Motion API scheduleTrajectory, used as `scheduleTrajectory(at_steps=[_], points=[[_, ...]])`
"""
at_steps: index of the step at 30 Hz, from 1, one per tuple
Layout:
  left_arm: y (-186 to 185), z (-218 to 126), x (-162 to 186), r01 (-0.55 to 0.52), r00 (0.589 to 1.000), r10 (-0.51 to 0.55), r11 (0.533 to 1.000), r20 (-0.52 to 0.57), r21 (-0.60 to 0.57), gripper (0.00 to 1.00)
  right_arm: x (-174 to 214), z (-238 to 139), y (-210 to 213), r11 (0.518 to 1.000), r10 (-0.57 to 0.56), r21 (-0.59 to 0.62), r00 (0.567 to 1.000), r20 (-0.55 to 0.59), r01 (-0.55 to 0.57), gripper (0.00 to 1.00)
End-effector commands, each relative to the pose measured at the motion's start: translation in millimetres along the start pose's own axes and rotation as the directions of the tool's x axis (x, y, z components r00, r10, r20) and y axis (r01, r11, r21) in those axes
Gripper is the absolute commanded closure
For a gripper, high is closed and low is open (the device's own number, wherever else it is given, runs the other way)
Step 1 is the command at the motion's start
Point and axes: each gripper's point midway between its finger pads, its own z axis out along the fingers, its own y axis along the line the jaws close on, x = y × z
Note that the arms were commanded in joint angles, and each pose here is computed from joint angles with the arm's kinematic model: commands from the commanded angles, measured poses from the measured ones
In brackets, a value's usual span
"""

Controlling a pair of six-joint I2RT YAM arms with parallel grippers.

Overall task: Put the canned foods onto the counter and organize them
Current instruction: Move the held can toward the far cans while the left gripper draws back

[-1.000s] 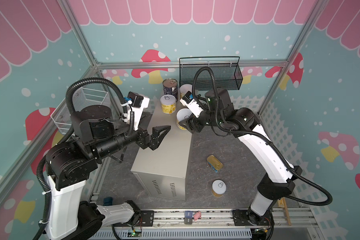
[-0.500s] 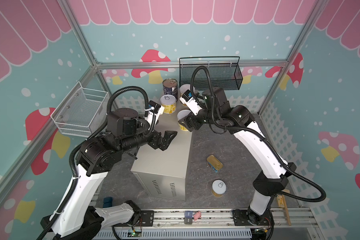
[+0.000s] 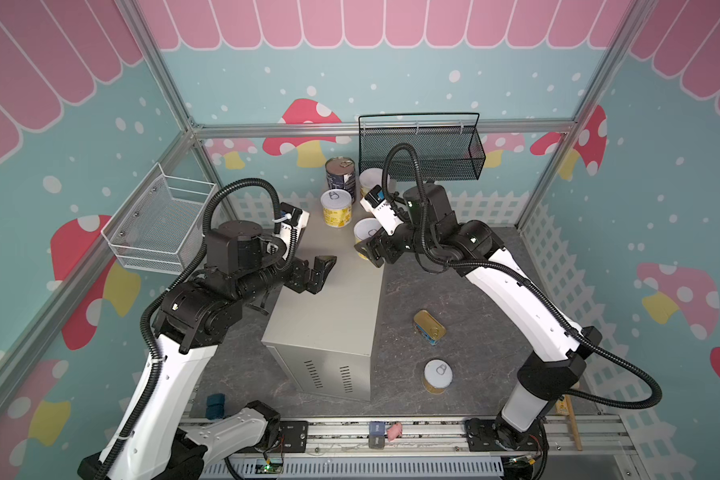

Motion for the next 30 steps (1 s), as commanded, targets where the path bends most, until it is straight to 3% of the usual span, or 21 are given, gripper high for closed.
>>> scheduleTrajectory(at_steps=[1, 12, 17, 24, 30], points=[[-5, -7, -6, -0.037, 0.998, 0.035, 0.999, 0.051, 0.033, 0.01, -20, -19, -1, 1.0, 0.009, 0.009, 0.992, 0.125, -0.01, 0.11], [-13, -9, 7, -0.065, 0.996, 0.059, 0.995, 0.071, 0.076, 0.01, -13, -9, -2, 1.0, 0.026, 0.011, 0.982, 0.185, -0.029, 0.12], [-13, -5, 13, -0.062, 0.996, 0.057, 0.995, 0.072, 0.083, 0.01, -11, 2, -6, 0.998, 0.043, 0.028, 0.98, 0.195, -0.05, 0.19], [12, 2, 9, 0.03, 0.993, -0.036, 0.998, 0.114, 0.049, 0.01, -9, 20, -20, 0.993, 0.062, 0.091, 0.978, 0.199, -0.082, 0.26], [17, 7, 11, 0.036, 0.993, -0.039, 0.999, 0.11, 0.031, 0.01, -7, 33, -41, 0.982, 0.084, 0.145, 0.973, 0.217, -0.117, 0.31]])
